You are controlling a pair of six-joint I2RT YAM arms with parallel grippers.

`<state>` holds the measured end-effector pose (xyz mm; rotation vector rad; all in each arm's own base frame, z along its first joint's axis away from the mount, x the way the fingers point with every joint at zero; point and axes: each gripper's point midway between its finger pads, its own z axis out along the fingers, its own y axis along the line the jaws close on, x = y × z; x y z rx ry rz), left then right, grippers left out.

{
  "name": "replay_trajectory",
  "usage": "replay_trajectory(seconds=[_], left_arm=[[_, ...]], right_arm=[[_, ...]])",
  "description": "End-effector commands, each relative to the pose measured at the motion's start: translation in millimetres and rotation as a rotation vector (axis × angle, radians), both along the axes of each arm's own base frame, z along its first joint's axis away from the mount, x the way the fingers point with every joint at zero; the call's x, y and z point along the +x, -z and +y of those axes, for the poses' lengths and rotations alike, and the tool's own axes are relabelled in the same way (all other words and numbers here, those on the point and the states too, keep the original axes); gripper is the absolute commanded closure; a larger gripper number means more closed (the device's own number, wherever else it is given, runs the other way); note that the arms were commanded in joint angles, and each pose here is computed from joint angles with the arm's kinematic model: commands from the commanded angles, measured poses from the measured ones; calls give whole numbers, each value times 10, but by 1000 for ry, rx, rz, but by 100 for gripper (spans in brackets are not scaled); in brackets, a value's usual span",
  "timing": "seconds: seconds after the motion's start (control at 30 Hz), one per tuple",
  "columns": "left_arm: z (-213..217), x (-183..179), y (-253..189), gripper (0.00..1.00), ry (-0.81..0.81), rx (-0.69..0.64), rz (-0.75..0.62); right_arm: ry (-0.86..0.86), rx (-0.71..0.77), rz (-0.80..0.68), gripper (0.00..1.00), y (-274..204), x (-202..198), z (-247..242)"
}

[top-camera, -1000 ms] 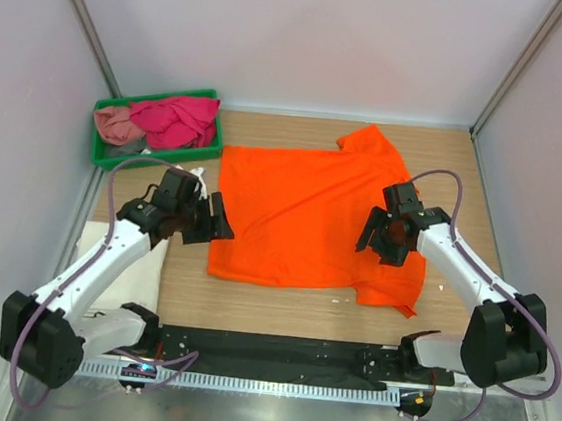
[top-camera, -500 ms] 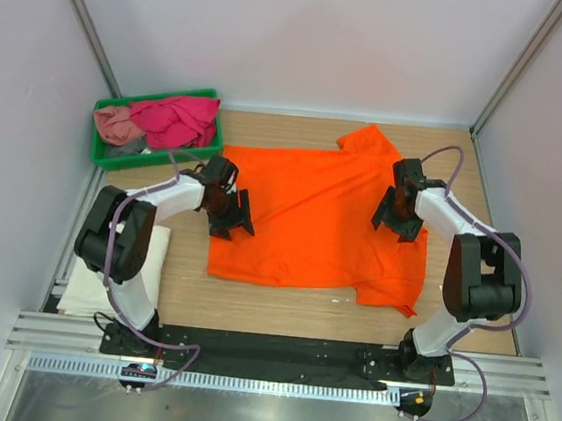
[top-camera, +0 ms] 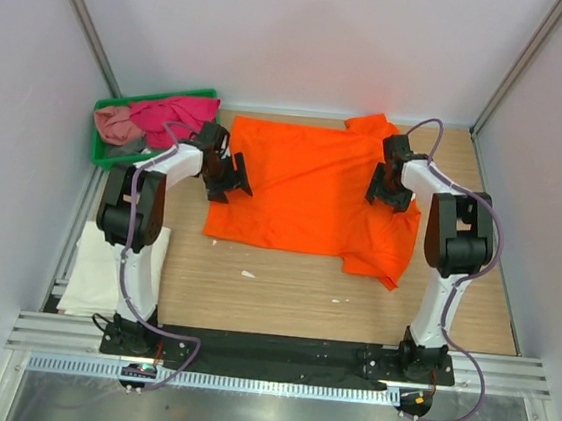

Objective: Fold and stack the t-shirts
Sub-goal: Flatten the tshirt out

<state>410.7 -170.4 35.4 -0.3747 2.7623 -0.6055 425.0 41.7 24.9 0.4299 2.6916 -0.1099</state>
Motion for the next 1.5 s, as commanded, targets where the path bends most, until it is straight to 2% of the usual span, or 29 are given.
replay_trajectory(seconds=[0.0, 0.03, 0.1, 0.17, 0.2, 0.23, 0.3, 0.33, 0.53, 0.67, 0.77, 1.0, 1.13, 1.23, 1.37, 1.47], left_arm=[[170, -169, -76, 24, 29, 88, 13], [174, -217, -268, 24, 29, 82, -27], [196, -462, -240, 23, 41, 89, -13], [201, -608, -403, 24, 39, 73, -53], [224, -775, -312, 25, 39, 67, -28], [226, -830, -330, 25, 39, 58, -36], [239, -977, -325, 28, 48, 47, -38], [246, -1012, -319, 29, 50, 44, -36], [255, -1281, -11, 35, 69, 30, 63], [312, -1540, 90, 37, 31, 25, 108], [345, -1610, 19, 37, 12, 26, 86], [402, -1677, -97, 37, 7, 37, 38], [395, -1616, -216, 37, 27, 37, -3], [350, -1566, -323, 37, 49, 18, -30], [275, -1397, -443, 37, 64, -12, -81], [242, -1244, -413, 44, 60, -23, -76]], right_arm=[[-17, -35, -30, 31, -409, -22, 8], [-22, -28, -14, 31, -460, -135, 38], [-53, 7, -35, 31, -630, -413, 228], [-79, 57, -41, 31, -688, -645, 425], [-79, 79, 0, 32, -550, -868, 444], [-56, 158, -41, 33, -654, -936, 545], [-34, 187, -12, 37, -486, -1185, 535], [-32, 212, -47, 39, -530, -1198, 558], [-20, 207, -9, 52, -368, -1427, 502], [-17, 233, 32, 56, -243, -1610, 526], [-39, 275, 73, 63, -168, -1790, 641], [-45, 287, 112, 64, -62, -2221, 787], [-36, 280, 98, 63, -26, -2291, 750], [-38, 170, 42, 61, -150, -2134, 581], [1, 137, -53, 52, -404, -1765, 479], [48, 97, -65, 52, -414, -1542, 279]])
